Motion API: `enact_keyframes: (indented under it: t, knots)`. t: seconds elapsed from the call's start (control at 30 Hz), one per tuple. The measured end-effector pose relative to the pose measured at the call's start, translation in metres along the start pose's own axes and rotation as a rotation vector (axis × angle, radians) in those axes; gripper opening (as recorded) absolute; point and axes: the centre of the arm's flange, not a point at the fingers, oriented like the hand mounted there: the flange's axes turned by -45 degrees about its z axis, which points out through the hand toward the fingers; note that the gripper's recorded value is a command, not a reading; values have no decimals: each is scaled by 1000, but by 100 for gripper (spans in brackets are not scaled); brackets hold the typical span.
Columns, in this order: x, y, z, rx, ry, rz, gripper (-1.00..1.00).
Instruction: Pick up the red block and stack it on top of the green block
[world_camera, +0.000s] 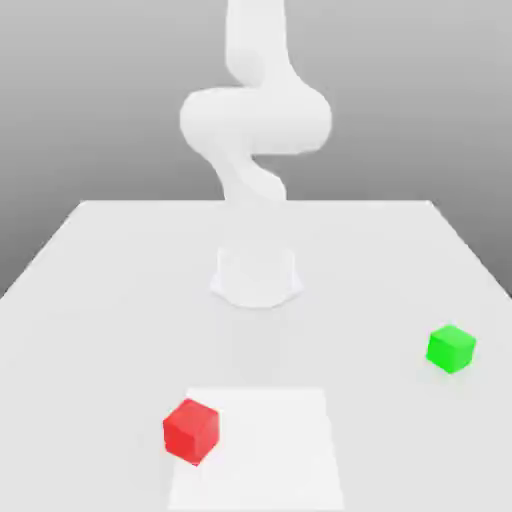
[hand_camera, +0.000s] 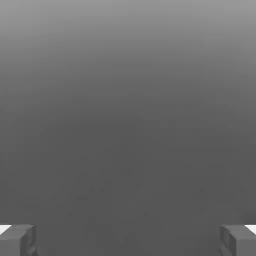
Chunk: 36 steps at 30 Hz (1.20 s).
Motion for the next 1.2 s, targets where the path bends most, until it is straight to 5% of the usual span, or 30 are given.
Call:
enact_keyframes:
  t: [0.3, 0.67, 0.87, 0.9, 1.2]
  knots:
    - [-70, 37, 195, -88, -297, 185, 0]
    - [-245, 84, 348, -189, -648, 431, 0]
    - [-304, 86, 398, -200, -695, 458, 0]
    - [-312, 86, 405, -199, -695, 458, -100]
    - [-302, 86, 396, -199, -695, 459, -100]
